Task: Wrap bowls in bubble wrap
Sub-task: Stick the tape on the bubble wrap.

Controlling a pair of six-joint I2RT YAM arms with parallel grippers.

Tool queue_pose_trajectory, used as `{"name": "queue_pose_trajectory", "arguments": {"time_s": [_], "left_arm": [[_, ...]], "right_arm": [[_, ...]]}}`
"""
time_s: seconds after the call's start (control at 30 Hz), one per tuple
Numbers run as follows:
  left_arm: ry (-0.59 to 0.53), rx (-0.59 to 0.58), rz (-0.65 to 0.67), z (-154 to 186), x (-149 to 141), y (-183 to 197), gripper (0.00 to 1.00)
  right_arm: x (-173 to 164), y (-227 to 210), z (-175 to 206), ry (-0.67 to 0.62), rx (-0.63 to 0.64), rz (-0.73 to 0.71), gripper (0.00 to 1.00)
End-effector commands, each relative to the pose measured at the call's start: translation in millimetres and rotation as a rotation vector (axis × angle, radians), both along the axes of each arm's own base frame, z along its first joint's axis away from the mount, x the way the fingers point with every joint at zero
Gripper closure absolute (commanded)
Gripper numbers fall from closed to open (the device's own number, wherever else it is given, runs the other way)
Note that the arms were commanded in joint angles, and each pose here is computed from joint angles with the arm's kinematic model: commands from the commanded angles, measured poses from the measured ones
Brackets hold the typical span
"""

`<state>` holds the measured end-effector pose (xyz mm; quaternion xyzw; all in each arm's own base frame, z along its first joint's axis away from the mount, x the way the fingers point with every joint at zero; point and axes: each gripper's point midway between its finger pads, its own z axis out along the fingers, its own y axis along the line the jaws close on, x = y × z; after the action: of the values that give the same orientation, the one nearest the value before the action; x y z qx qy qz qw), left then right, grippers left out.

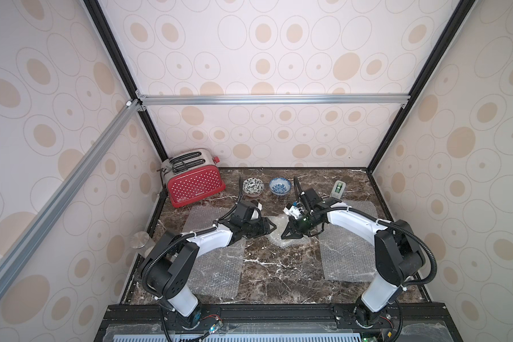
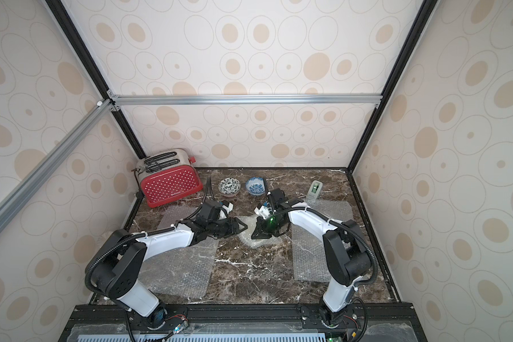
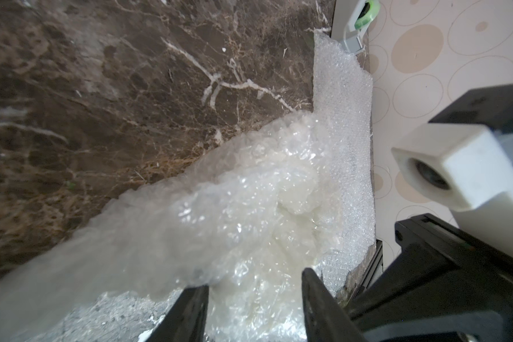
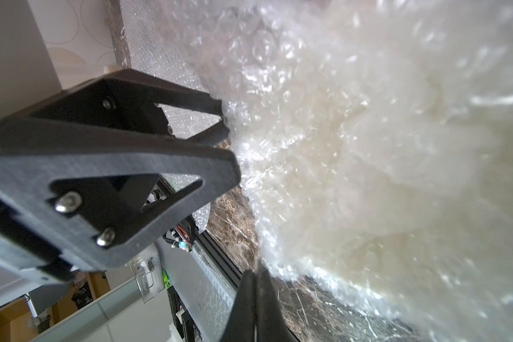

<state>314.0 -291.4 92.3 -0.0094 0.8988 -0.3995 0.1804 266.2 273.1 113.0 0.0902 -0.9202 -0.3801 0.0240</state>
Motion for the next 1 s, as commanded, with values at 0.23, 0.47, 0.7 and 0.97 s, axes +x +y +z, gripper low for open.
{"name": "queue_pose_trajectory", "arguments": {"time_s": [0.23, 0.47, 0.7, 0.97], "left_arm": [[-0.009, 0.001, -0.009, 0.7, 4.4, -6.2, 0.50], [-0.020, -0.006, -0.011, 7.9, 6.2, -8.0, 0.50], [-0.045, -0.015, -0.012, 26.8, 7.4, -7.8, 0.49], [-0.086, 0.012, -0.006, 53.4, 0.8, 0.8, 0.46]], "right_arm": [[-6.1, -17.3, 14.4, 0.048, 0.058, -0.011, 0.95], [-12.5, -32.3, -0.1, 0.090, 0.003, -0.002, 0.95], [-12.9, -41.5, -14.9, 0.115, -0.019, -0.019, 0.95], [-7.1, -38.8, -22.6, 0.119, -0.005, -0.027, 0.94]]}}
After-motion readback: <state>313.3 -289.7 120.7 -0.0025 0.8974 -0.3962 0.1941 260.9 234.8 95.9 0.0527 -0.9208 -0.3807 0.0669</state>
